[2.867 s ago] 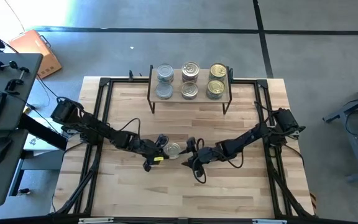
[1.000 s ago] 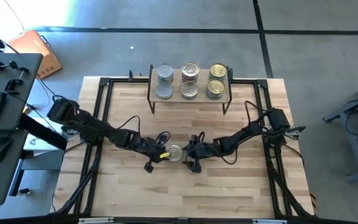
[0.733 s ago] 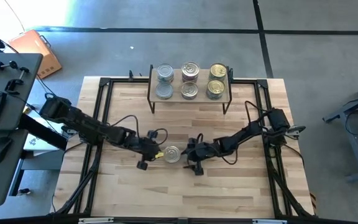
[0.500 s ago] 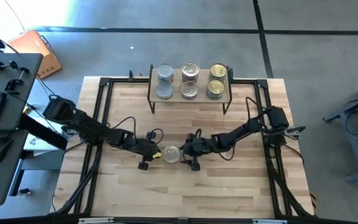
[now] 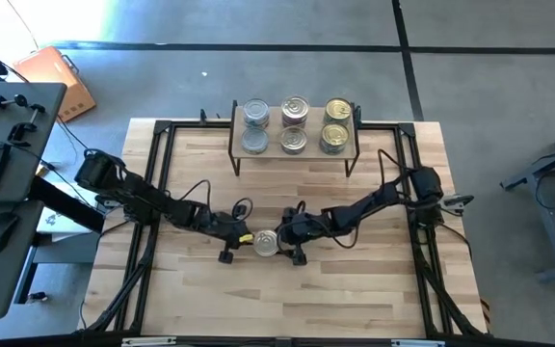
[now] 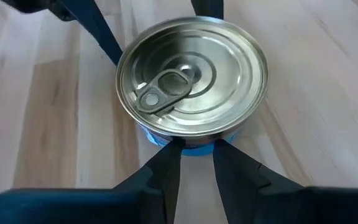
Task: Stack canned seafood by type on shelf
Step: Stack the blue tuna can on top of the other blue tuna can on the shelf
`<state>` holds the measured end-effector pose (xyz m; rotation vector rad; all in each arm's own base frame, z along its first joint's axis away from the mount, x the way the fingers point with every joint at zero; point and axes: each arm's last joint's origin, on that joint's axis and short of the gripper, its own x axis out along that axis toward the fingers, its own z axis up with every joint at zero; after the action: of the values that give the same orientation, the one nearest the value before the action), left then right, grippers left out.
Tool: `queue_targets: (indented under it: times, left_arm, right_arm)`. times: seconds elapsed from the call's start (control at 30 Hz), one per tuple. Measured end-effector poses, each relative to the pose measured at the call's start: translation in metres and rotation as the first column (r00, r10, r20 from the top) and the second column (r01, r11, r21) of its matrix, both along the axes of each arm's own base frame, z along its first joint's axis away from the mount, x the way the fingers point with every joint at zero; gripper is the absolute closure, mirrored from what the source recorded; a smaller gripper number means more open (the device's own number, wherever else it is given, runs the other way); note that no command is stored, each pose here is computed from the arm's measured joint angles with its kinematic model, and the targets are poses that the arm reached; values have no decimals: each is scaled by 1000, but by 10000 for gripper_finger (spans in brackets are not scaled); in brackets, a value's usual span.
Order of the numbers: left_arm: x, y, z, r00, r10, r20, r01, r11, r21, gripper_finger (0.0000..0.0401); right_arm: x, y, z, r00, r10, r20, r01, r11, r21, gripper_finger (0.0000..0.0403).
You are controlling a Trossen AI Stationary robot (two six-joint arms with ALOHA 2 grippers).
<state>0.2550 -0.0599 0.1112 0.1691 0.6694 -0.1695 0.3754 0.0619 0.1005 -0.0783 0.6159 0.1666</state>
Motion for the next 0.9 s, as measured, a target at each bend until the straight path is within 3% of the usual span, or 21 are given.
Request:
queue_targets:
  times: [0.37, 0.53, 0.7, 0.9]
  left_arm:
    - [1, -1, -5, 1000, -12, -5, 12, 1000, 1, 338]
    - [1, -1, -6, 1000, -9, -10, 9, 1000, -1, 339]
    - [0, -2, -3, 1000, 26, -10, -26, 1000, -8, 339]
    - [-5, 4, 9, 984, 176, -30, -176, 984, 12, 340]
  right_arm:
    - [4, 2, -11, 999, -30, 21, 28, 996, 89, 94]
    - [5, 4, -10, 998, -39, 42, 36, 996, 80, 94]
    - [4, 4, -7, 995, -100, 26, 97, 989, 110, 95]
    - [-1, 2, 3, 959, -277, -56, 282, 953, 114, 97]
